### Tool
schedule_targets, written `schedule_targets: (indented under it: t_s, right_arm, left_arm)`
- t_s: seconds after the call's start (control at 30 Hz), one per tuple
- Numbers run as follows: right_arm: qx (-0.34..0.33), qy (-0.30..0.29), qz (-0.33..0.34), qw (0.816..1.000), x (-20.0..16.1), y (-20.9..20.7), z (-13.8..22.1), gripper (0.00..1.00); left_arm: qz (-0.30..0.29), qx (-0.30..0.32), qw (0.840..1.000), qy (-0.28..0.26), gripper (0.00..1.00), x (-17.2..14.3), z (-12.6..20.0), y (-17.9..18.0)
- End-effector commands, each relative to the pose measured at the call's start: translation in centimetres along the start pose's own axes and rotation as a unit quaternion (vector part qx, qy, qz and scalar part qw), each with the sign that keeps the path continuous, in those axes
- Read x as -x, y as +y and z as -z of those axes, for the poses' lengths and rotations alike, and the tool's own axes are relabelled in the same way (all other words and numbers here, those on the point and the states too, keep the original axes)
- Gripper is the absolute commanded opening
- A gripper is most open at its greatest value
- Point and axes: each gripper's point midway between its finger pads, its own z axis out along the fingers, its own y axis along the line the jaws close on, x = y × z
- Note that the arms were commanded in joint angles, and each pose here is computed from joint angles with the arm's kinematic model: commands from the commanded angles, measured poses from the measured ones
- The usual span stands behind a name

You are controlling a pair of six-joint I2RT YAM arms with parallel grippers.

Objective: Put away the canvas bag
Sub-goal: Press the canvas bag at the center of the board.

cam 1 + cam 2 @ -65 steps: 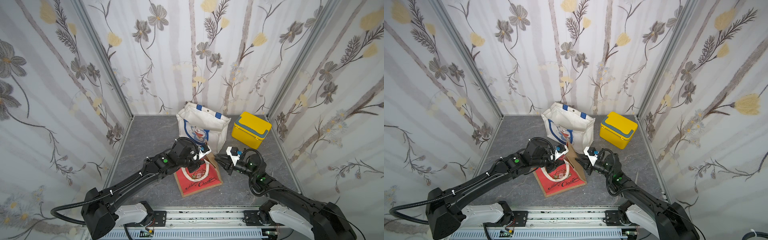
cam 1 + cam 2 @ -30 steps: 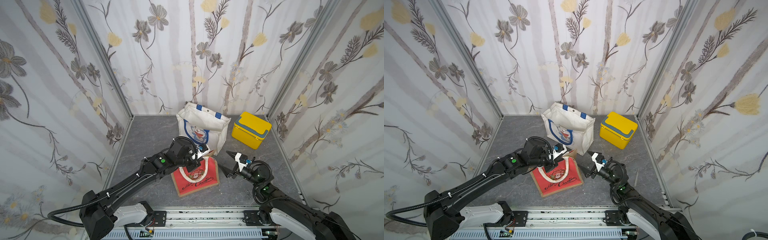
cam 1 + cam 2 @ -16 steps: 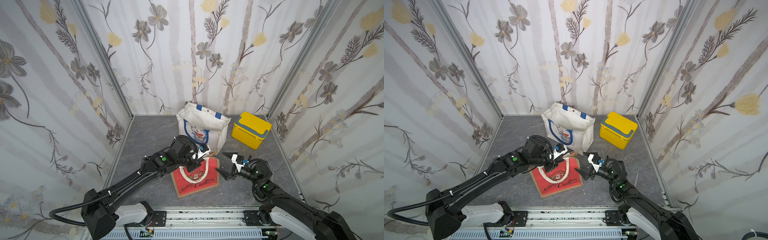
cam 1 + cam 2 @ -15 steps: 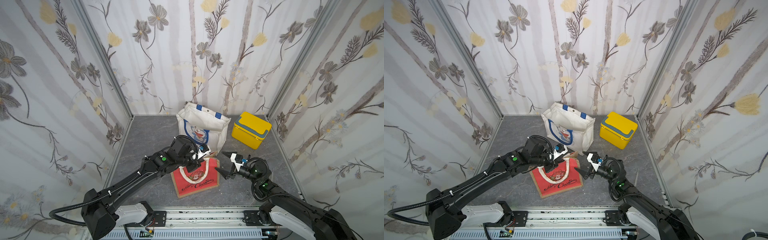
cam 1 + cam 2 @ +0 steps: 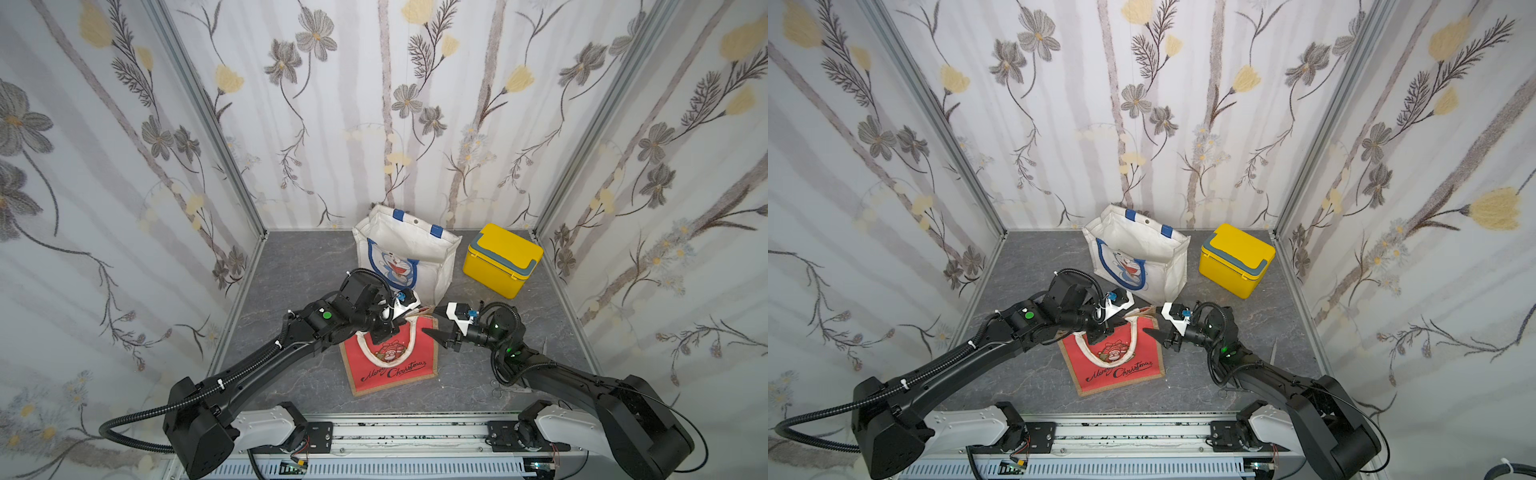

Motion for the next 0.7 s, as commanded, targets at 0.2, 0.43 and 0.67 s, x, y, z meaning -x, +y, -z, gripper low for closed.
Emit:
schedule_targets:
  t_s: [0.2,0.43,0.67]
  right_arm:
    - [0.014,0.003,0.001,1.0,0.3,0.5,0.0,0.0]
    - [0.016,0.009,-0.002,1.0,0.5,0.7,0.1,0.0]
    - [0.027,0.01,-0.005,1.0,0.4,1.0,0.1,0.0]
  left_arm:
    - [-0.003,0.063,0.997,-0.031,0.13,1.5,0.6,2.7]
    - [0.015,0.066,0.997,-0.029,0.9,2.9,2.8,2.5]
    - [-0.013,0.027,0.999,-0.022,0.93,3.1,0.2,0.6]
